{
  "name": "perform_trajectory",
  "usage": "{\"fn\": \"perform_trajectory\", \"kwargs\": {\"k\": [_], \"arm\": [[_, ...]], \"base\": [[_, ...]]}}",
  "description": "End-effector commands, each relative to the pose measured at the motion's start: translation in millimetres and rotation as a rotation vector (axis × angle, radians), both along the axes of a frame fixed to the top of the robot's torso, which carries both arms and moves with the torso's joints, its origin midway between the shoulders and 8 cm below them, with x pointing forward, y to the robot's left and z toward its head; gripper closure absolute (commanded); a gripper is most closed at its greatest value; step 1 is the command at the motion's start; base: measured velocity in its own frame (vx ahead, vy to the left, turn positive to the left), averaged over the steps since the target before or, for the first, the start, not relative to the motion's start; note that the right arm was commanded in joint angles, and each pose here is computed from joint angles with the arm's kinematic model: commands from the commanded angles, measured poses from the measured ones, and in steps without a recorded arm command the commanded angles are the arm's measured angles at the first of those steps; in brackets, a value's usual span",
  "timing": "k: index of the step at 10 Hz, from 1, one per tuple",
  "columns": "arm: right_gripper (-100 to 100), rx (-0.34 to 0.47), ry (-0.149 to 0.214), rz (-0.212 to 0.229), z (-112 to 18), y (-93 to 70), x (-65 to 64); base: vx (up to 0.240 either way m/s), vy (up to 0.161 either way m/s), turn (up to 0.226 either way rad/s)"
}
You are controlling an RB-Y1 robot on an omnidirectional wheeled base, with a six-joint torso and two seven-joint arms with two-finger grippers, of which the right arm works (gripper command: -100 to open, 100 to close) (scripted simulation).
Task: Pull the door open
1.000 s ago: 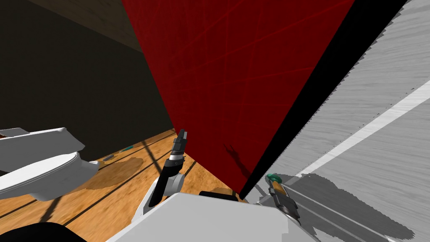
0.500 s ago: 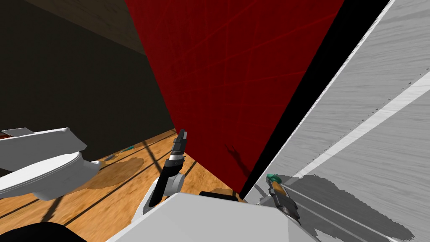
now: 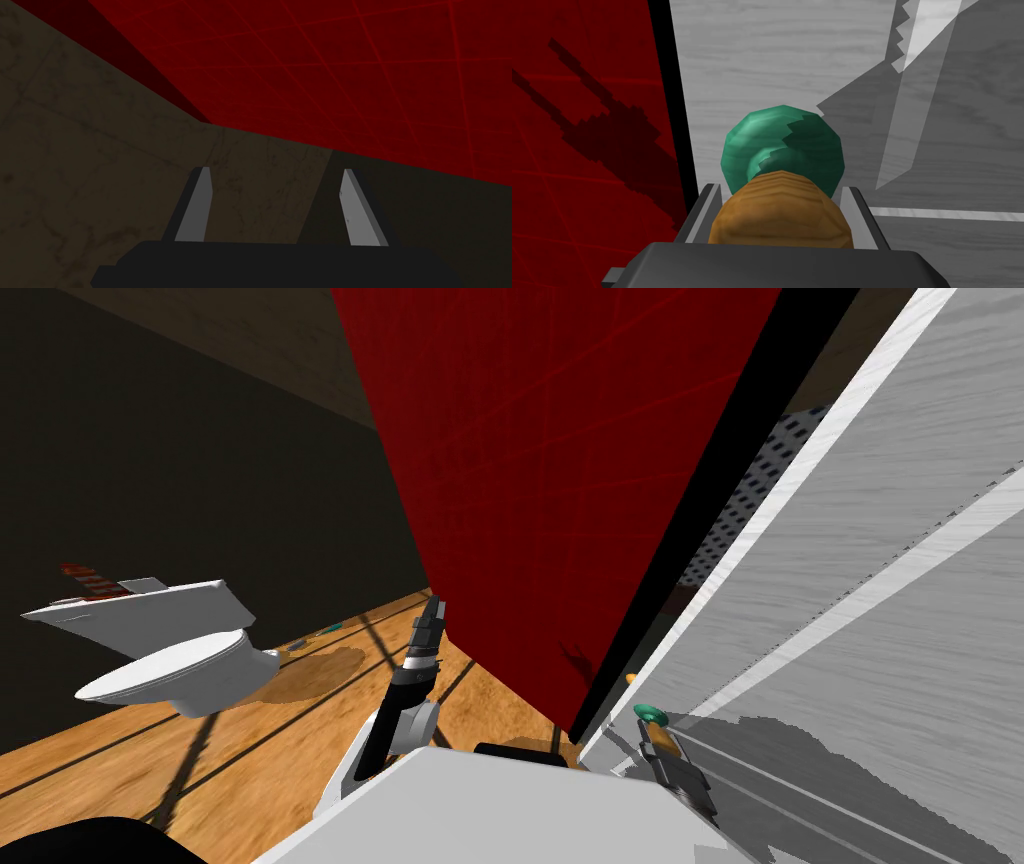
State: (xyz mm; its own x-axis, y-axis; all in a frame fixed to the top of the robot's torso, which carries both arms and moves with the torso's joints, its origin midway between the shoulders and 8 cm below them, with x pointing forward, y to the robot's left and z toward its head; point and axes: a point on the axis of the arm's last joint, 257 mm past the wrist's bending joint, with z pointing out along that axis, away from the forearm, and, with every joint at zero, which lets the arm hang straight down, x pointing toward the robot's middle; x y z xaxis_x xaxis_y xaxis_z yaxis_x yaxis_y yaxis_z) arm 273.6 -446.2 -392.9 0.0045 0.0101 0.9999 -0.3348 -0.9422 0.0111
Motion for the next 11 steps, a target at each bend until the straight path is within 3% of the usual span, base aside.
{"fn": "perform_trajectory", "kwargs": {"k": [1, 3, 6, 11], "arm": [[100, 0.003, -0.004, 0.028, 0.8, 5.5, -2.3], [100, 0.007, -0.004, 0.065, 1.1, 12.6, -6.9], [100, 0.008, 0.002, 0.079, -0.3, 15.1, -9.6], [100, 0.009, 0.000, 0.147, -0.2, 22.5, -21.3]], "base": [[-0.221, -0.002, 0.084], [-0.223, -0.019, 0.107], [-0.159, 0.009, 0.046], [-0.226, -0.010, 0.132]]}}
